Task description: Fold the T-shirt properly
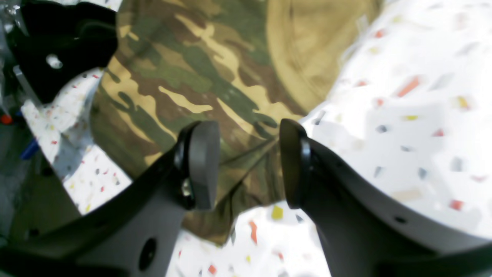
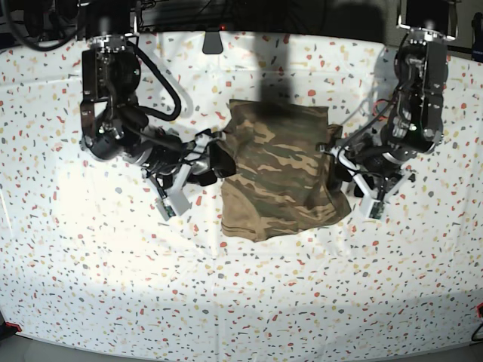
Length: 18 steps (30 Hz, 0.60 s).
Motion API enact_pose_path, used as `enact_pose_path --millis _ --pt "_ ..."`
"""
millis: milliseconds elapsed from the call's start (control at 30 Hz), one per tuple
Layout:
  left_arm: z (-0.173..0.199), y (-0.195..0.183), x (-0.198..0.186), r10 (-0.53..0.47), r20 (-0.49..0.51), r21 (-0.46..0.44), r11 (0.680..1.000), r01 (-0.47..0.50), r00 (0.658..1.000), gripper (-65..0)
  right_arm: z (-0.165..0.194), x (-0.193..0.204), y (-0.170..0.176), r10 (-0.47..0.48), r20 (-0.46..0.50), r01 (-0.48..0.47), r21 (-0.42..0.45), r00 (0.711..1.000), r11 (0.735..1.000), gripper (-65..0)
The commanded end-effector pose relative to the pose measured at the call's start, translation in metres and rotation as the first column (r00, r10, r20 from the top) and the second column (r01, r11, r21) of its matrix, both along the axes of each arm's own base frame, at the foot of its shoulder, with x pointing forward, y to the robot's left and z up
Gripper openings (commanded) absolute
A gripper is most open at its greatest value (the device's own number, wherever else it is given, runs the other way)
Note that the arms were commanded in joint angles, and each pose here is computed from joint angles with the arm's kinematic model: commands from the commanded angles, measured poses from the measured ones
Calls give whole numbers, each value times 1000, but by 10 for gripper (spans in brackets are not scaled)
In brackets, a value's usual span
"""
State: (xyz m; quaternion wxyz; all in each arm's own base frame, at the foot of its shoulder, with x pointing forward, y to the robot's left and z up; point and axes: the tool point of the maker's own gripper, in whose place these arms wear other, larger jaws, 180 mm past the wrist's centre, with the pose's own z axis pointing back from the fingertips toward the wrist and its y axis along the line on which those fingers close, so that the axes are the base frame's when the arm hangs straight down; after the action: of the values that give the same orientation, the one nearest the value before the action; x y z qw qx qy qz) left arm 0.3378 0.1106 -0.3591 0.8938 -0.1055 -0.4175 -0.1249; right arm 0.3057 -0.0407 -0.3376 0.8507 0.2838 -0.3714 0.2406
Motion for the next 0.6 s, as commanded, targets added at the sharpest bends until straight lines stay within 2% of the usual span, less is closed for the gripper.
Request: enact_pose_path --millis 0,167,233,367,467,567 --pt "18 7 10 14 54 -5 1000 -14 998 -334 20 7 0 3 55 -4 24 998 1000 -385" --pt "29 35 3 91 18 -40 995 -90 996 -334 29 -1 -24 -26 49 25 19 998 1000 -385" --pt "31 41 -9 80 8 -43 996 -80 997 -334 26 -8 -38 -48 42 49 -10 998 999 -385" --pt "25 47 -52 28 -39 -56 998 -30 999 -334 11 -42 -62 -67 -20 65 -80 998 995 -385" --pt "19 53 -91 31 -91 -62 997 -36 995 -334 3 -79 -69 -70 -89 63 -86 994 994 -385" --pt "19 51 -132 -22 -125 -48 999 16 992 -334 1 -115 -75 -86 -141 74 -89 986 993 -385"
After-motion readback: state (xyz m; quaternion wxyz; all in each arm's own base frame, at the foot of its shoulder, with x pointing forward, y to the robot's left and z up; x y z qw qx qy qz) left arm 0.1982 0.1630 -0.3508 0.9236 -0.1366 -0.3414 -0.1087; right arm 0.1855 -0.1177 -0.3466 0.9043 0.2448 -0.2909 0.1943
